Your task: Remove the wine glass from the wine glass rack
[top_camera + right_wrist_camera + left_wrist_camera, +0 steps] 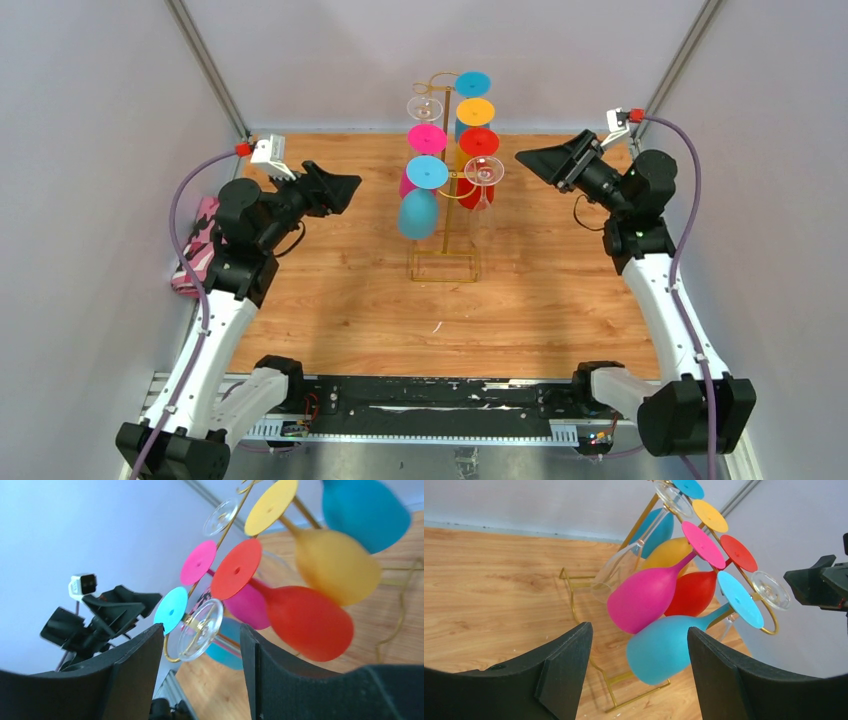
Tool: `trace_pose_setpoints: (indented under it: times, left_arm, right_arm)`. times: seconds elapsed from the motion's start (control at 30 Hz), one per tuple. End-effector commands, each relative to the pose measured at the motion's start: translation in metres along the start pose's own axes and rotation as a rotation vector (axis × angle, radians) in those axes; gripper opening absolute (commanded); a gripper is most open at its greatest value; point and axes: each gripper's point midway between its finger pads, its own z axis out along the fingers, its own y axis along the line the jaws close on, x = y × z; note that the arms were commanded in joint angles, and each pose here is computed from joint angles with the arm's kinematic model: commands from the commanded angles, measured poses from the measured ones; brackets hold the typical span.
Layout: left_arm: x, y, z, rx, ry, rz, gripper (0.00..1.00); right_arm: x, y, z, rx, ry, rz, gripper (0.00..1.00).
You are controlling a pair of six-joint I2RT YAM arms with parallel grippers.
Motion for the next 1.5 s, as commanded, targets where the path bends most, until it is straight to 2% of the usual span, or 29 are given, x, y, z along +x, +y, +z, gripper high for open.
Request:
trace_pose_setpoints:
  times: [0.0,0.23,0.53,0.73,0.9,1.07,1.27,1.47]
  left_arm:
    - [0.007,0.004,-0.003,-0.010,0.015,-0.006,0.75]
    - [0.003,0.007,-0.010,-0.043,0.002,0.020,0.75]
    - [0.006,0.011,-0.012,-0.060,0.004,0.026,0.76]
    - [0.008,0.013,-0.013,-0.067,0.004,0.027,0.76]
    - [0.008,0.012,-0.014,-0.067,0.003,0.028,0.76]
    - [0.007,0.012,-0.015,-0.067,0.001,0.030,0.77]
    - [0.006,0.011,-0.016,-0.067,0.000,0.032,0.77]
    - [0.008,0.011,-0.016,-0.063,0.010,0.030,0.77]
  right_arm:
    - [0.016,0.029,0.007,-0.128,0.082,0.057,0.61]
    - [0.038,0.018,0.019,-0.093,0.151,0.091,0.52]
    - [0.047,0.013,0.028,-0.088,0.172,0.125,0.44]
    - [0.052,0.007,0.032,-0.076,0.187,0.164,0.27]
    - [0.050,0.006,0.033,-0.062,0.173,0.177,0.20]
    - [0.049,0.005,0.036,-0.047,0.175,0.215,0.07]
    - [0.045,0.003,0.035,0.001,0.174,0.235,0.00]
    - [0.049,0.003,0.033,0.074,0.235,0.302,0.00]
